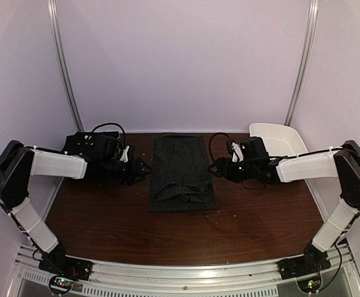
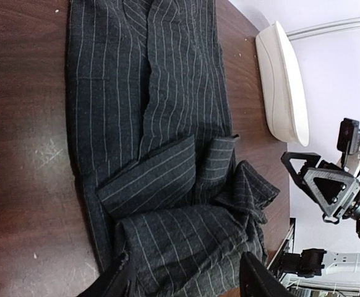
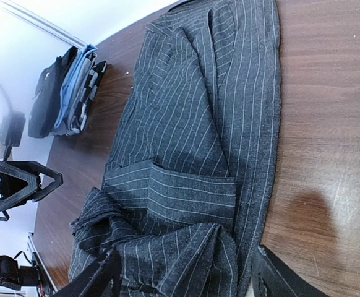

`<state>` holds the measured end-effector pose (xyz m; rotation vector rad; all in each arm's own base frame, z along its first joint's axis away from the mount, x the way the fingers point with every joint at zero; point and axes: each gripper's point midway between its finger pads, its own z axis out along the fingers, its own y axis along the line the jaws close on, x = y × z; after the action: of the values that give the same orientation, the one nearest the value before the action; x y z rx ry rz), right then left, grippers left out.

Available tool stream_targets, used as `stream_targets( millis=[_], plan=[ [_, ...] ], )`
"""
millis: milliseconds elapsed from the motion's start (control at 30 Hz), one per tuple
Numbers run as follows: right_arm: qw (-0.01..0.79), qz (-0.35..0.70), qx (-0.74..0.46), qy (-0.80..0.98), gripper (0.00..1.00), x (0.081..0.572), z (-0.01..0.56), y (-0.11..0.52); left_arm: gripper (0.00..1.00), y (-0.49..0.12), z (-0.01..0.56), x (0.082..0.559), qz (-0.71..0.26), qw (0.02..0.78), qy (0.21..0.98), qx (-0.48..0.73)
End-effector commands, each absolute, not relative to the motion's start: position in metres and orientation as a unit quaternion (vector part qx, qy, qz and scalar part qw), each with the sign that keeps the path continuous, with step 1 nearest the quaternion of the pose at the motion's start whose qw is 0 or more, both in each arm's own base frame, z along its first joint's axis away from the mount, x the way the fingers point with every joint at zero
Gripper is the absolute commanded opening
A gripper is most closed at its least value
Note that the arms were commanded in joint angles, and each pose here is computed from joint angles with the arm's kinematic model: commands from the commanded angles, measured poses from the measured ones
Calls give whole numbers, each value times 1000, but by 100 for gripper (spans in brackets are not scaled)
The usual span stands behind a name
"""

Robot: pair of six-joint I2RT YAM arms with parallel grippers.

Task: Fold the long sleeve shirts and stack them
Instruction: Fold the rectangle-folded shirt at the center of the board.

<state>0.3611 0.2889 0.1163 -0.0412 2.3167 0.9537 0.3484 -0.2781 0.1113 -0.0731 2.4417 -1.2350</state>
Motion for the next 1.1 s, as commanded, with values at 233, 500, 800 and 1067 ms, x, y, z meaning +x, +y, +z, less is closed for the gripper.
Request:
stream_targets(
  millis=[233,500,800,1067],
  plan=[
    [297,315,-84,897,73,314,101,283,57,-276,91,268,-421,181,888,28],
    [287,311,-104,900,71,309,92,293,54,-293,84,270,-420,167,891,45],
    [284,315,-106,899,61,318,89,305,38,-310,87,287,-432,169,884,53],
    [298,314,-97,896,22,338,101,315,8,-317,98,306,-433,182,881,55]
  ],
)
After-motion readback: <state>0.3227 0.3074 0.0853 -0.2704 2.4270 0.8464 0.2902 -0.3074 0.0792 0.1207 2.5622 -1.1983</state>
